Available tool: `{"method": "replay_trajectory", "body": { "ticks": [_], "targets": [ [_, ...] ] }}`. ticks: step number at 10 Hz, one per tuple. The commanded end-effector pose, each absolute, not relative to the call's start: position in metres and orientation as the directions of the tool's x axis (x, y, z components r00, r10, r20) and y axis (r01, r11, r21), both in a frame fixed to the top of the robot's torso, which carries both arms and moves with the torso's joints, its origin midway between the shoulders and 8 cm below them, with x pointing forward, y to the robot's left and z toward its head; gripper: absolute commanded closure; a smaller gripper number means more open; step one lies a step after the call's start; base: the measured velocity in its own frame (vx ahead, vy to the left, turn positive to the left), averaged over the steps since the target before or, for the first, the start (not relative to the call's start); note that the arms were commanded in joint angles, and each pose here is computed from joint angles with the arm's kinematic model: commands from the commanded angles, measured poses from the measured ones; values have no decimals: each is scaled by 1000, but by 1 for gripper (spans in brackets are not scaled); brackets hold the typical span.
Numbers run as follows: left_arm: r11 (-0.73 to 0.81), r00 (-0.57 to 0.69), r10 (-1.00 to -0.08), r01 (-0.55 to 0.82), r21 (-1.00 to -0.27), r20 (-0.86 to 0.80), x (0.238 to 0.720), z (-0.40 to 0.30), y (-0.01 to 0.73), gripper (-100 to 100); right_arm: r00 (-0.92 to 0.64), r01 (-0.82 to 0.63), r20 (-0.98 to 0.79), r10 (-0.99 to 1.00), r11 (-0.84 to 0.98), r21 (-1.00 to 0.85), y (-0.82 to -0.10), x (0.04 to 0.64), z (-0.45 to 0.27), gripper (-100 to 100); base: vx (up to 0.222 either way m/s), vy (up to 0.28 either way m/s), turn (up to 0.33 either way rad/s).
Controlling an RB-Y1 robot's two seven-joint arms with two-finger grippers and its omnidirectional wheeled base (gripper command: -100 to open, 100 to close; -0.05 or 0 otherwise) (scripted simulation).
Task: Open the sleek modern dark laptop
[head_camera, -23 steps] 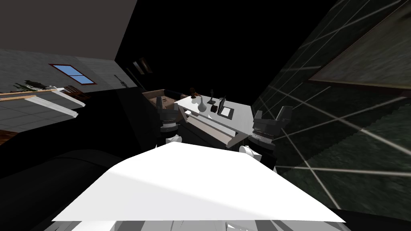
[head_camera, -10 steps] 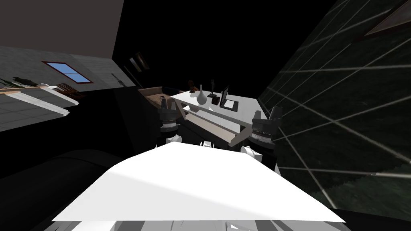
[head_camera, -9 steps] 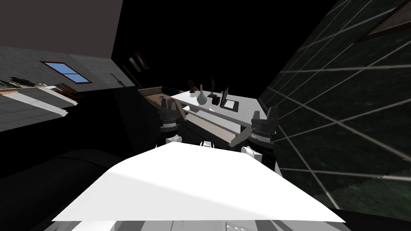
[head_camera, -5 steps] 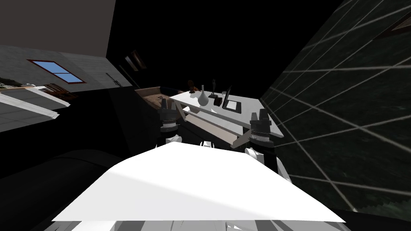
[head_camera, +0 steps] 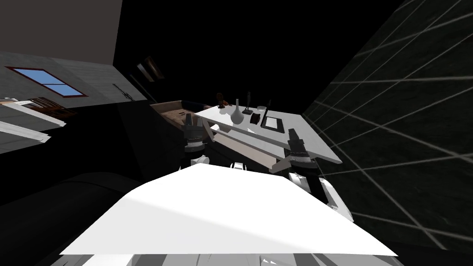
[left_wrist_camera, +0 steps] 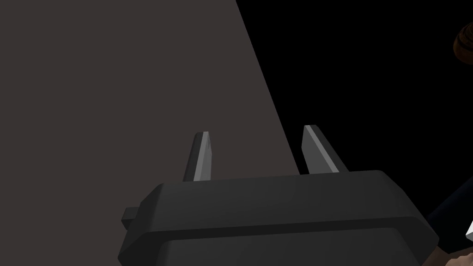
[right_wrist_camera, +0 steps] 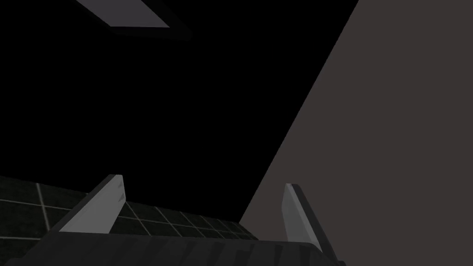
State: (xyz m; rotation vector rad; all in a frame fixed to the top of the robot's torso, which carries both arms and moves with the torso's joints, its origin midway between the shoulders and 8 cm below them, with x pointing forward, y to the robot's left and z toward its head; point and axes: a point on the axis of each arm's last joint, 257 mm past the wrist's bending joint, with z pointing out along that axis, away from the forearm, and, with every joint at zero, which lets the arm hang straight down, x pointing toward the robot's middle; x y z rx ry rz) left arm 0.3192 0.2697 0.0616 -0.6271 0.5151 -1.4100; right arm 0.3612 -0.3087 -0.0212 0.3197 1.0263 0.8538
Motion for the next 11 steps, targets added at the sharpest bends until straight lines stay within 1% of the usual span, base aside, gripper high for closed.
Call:
{"method": "replay_trajectory", "body": {
  "ticks": [1, 5, 6, 9, 10, 11],
  "targets": [
    [50, 101, -994, 736, -675, 37, 319, 62, 270, 0, 231, -395, -747, 624, 762, 514, -324, 374, -42, -100, 162, 194, -62],
    [50, 101, -994, 736, -675, 37, 319, 62, 270, 0, 196, -280, -904, 381, 905, 320, -359, 390, -71, -100, 115, 182, -75],
    [50, 101, -994, 737, -675, 37, 319, 62, 270, 0, 193, -284, -907, 374, 906, 314, -359, 390, -71, -100, 95, 128, -18],
    [50, 101, -994, 736, -675, 37, 319, 62, 270, 0, 151, -197, -975, 162, 972, 131, -397, 401, -88, -100, 99, 145, -67],
    [50, 101, -994, 737, -675, 37, 319, 62, 270, 0, 148, -202, -977, 152, 972, 121, -396, 402, -87, -100, 87, 146, -27],
    [50, 101, -994, 737, -675, 37, 319, 62, 270, 0, 130, -176, -989, 74, 983, 50, -411, 405, -91, -100, 75, 136, -43]
  ]
}}
